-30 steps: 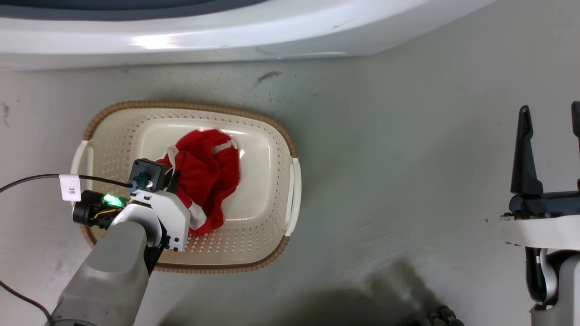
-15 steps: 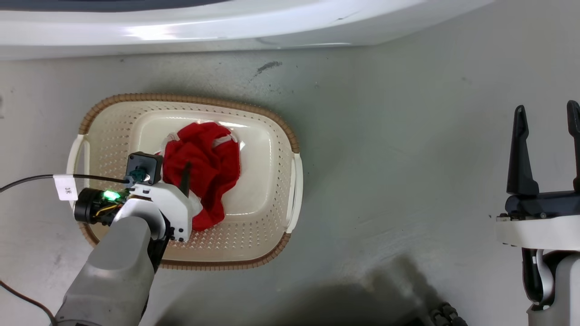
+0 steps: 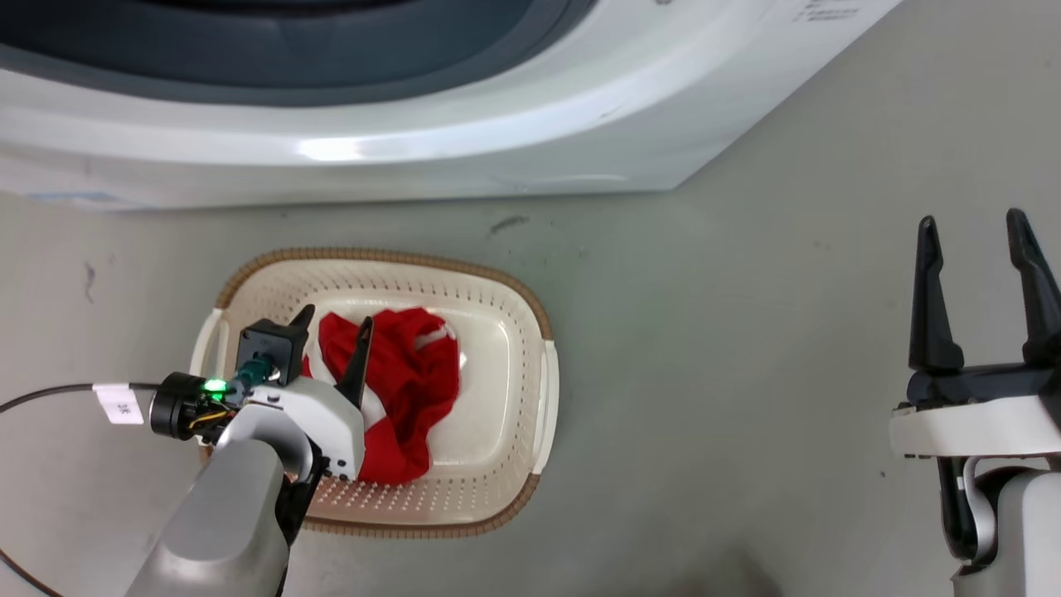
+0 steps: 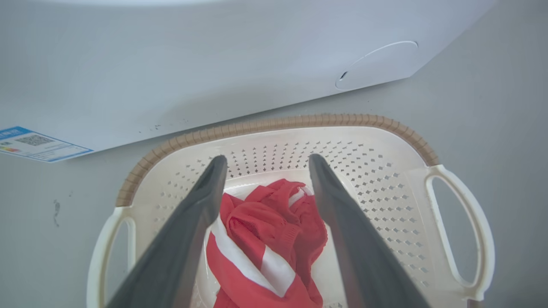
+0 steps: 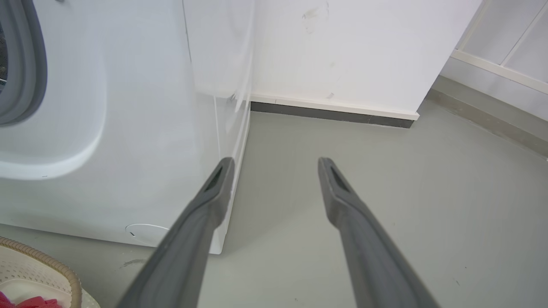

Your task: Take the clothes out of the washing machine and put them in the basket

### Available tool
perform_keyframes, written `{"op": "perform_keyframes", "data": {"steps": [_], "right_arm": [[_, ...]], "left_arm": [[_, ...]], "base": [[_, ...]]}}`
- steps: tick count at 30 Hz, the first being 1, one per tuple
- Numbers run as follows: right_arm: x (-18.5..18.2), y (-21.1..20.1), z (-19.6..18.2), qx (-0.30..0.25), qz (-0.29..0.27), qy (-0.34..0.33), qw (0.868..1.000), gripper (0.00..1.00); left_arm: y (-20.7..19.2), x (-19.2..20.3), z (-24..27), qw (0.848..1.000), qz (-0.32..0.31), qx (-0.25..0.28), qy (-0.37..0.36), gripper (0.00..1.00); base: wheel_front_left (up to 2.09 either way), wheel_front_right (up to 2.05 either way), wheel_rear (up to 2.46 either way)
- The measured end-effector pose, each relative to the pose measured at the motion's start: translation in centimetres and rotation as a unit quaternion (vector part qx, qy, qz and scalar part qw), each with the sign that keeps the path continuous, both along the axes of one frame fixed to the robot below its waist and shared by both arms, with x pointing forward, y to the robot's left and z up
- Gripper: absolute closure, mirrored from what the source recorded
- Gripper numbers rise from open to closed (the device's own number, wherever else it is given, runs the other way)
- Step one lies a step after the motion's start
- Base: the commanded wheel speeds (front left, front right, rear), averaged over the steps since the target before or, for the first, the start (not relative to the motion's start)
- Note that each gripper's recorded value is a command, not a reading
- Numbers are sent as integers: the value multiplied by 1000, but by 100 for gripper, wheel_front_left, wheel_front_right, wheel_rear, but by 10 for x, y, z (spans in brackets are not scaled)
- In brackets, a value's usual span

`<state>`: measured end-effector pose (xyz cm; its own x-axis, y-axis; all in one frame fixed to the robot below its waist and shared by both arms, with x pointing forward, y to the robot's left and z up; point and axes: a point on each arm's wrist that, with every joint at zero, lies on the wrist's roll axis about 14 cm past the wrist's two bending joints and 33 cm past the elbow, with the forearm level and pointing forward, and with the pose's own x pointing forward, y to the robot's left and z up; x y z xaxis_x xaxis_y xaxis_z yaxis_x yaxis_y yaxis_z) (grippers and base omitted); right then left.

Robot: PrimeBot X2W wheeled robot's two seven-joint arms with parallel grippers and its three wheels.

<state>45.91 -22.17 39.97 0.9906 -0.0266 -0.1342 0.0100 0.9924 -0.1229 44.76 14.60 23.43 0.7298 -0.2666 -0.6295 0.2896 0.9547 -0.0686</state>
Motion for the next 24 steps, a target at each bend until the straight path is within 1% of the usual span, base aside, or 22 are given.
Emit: {"op": "perform_keyframes", "data": {"steps": [4,8,11,13,19,20,24], "right_arm": [[-7,-1,20,5,-3,-19,1000,0],[-14,-2,36,7,-5,-34,999,0],[-20,-6,43,8,-11,-40,999,0],[-23,-11,47,9,-18,-43,999,0],[-34,-26,47,10,-42,-39,998,0],[-40,-34,41,9,-55,-29,998,0],[-44,-39,32,9,-63,-14,998,0]], "left_arm": [[-4,9,37,998,-14,-4,-55,0],[-6,23,73,993,-20,-10,-112,0],[-13,33,93,988,-53,-1,-147,0],[-16,45,107,983,-63,-2,-172,0],[-22,99,158,964,-75,-9,-256,0],[-25,130,177,961,-73,-11,-267,0],[-28,171,193,966,-79,3,-245,0]], "base": [[0,0,0],[0,0,0],[0,0,0],[0,0,0],[0,0,0],[0,0,0],[0,0,0]]}}
